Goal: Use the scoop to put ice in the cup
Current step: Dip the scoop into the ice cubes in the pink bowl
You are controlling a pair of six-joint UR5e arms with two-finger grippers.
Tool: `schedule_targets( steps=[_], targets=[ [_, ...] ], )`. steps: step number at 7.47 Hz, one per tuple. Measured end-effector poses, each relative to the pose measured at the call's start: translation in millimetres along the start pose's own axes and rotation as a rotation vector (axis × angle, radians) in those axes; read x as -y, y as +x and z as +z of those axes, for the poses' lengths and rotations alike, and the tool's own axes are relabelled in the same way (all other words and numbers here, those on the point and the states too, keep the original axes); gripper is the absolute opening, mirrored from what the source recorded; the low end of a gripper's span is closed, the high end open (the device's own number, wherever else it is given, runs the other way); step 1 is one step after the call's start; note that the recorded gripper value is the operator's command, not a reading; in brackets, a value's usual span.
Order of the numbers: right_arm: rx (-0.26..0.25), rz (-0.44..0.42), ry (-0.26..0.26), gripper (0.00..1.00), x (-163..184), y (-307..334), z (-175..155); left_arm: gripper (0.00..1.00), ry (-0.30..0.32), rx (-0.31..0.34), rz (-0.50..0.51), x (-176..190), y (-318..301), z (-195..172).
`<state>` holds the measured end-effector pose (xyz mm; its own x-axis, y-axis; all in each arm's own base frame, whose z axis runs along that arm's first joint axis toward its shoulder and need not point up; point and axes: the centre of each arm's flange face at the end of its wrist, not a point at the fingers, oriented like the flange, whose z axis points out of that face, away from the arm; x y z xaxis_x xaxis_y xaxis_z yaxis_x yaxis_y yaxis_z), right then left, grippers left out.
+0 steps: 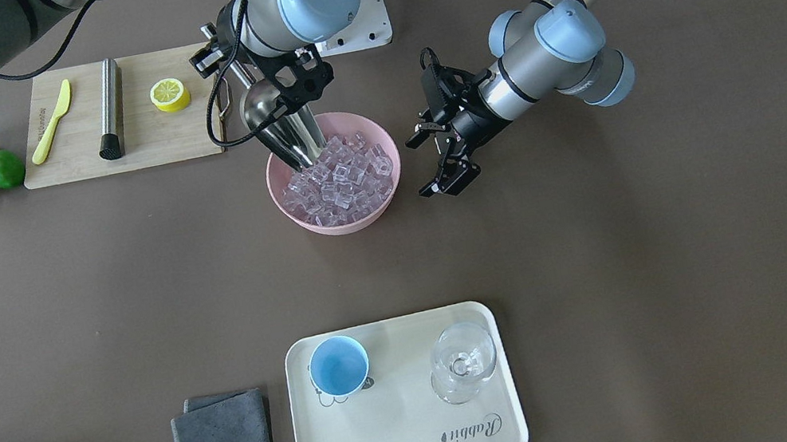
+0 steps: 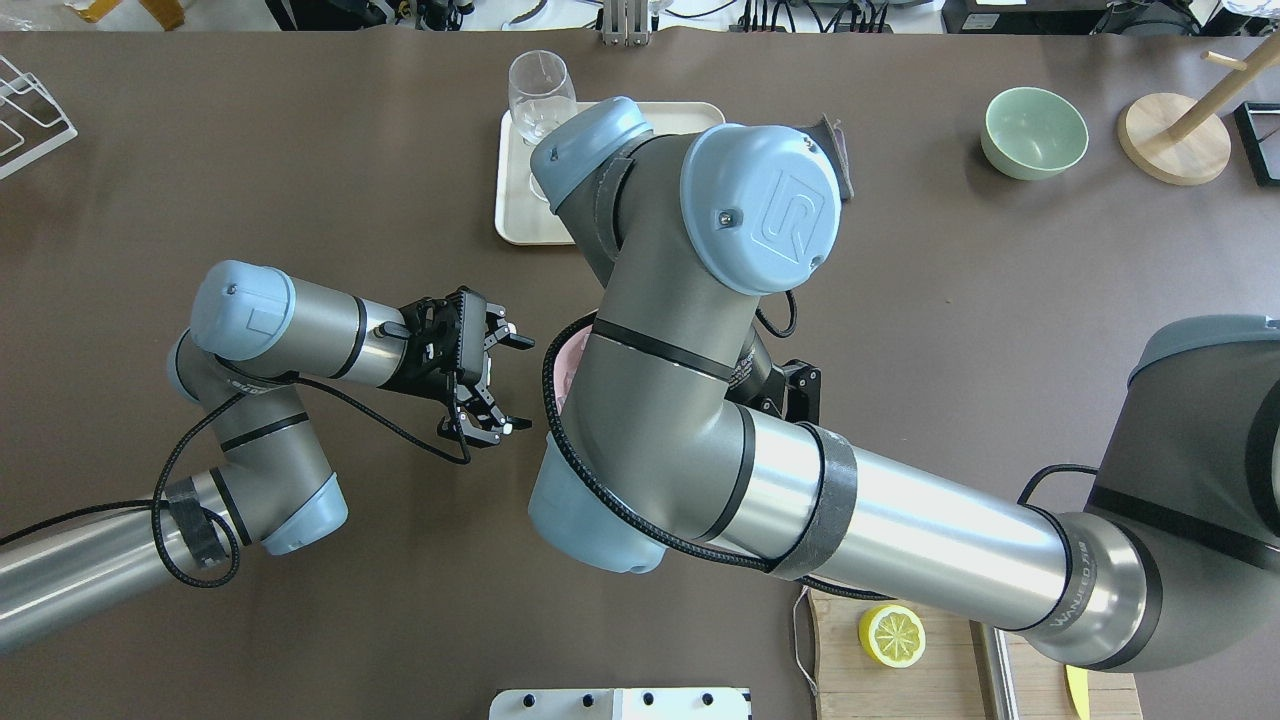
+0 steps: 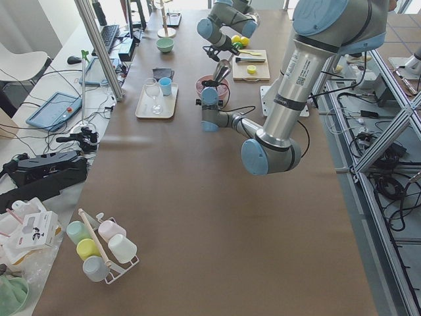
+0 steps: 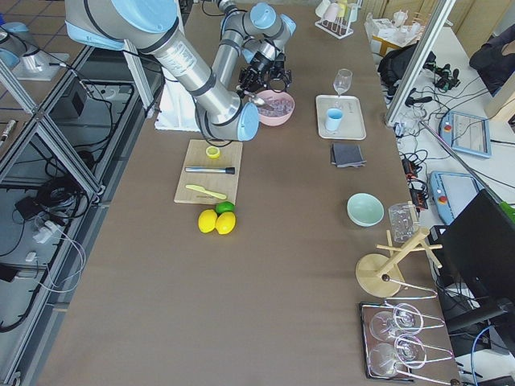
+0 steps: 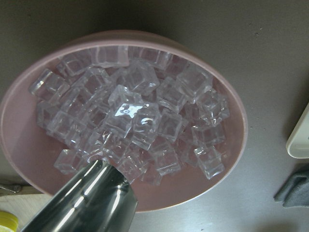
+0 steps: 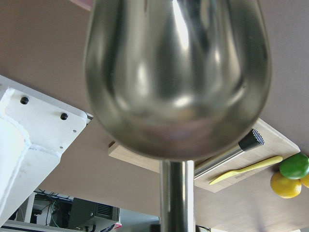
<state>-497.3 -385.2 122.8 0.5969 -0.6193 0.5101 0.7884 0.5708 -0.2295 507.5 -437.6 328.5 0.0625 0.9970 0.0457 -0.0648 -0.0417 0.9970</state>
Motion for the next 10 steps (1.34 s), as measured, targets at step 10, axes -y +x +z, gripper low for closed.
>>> schedule_targets(
  steps=[10],
  targets=[
    [-0.112,-0.025,-0.102,0.0,57.2,-9.8,9.5,0.99,-0.001,-0.001,0.002,-0.8,0.3,1.1]
  ],
)
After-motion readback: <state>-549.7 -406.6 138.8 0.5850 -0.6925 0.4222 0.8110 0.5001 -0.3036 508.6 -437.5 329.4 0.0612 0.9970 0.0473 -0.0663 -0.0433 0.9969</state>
